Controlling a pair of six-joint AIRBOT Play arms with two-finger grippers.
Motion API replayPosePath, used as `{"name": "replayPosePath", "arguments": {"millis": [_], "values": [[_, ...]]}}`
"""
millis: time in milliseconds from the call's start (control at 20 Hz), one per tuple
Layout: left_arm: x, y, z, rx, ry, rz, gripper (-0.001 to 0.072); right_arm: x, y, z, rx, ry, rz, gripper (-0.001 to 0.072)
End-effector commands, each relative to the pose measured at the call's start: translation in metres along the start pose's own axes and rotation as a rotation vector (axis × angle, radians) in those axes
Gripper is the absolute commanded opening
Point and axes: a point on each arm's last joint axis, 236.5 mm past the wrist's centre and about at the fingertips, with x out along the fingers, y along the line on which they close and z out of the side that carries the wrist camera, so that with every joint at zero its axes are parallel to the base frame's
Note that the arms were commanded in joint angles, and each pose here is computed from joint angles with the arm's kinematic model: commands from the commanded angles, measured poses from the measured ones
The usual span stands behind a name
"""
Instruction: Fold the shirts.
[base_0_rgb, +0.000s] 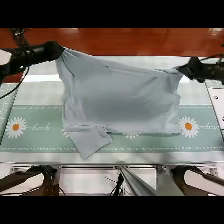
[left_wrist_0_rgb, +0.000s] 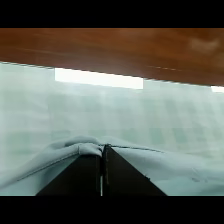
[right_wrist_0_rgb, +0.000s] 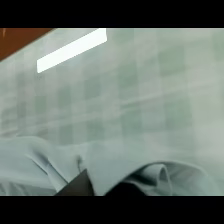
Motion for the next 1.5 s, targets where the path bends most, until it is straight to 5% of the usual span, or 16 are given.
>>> {"name": "replayPosePath", "arguments": {"millis": [0,50,100,150,200,400,650,1000,1350,1400,1450], "values": [[0.025,0.004,-0.021,-0.037,0.084,-0.027,0.0029,0.057,-0.011,0.030,0.191,0.008,0.133,0.0030],[0.026,0.003,-0.030,-0.037,0.122,-0.037,0.0051,0.066,-0.013,0.032,0.238,0.013,0.158,0.0214],[0.026,0.005,-0.039,-0.019,0.156,-0.033,0.0308,0.072,-0.014,0.029,0.262,0.034,0.177,0.0578],[0.024,0.009,-0.046,0.011,0.188,-0.016,0.0687,0.072,-0.016,0.022,0.262,0.066,0.182,0.0632],[0.019,0.017,-0.055,0.053,0.236,0.003,0.0702,0.067,-0.020,0.018,0.257,0.093,0.182,0.0631],[-0.041,0.088,-0.105,0.066,0.561,0.150,0.0700,-0.007,-0.058,-0.024,0.163,0.319,0.131,0.0631],[-0.136,0.145,-0.252,-0.403,0.976,0.246,0.0700,-0.076,-0.143,-0.112,0.209,0.274,-0.254,0.0630],[-0.116,0.113,-0.297,-0.751,0.723,0.059,0.0700,-0.064,-0.097,-0.201,0.357,0.093,-0.082,0.0629],[-0.090,0.082,-0.340,-0.596,0.780,0.056,0.0696,-0.066,-0.081,-0.208,0.361,0.128,-0.029,0.0629],[-0.080,0.078,-0.335,-0.601,0.745,0.051,0.0674,-0.066,-0.082,-0.206,0.370,0.123,-0.029,0.0629],[-0.072,0.073,-0.329,-0.614,0.712,0.040,0.0385,-0.070,-0.086,-0.201,0.367,0.112,-0.048,0.0629]]}}
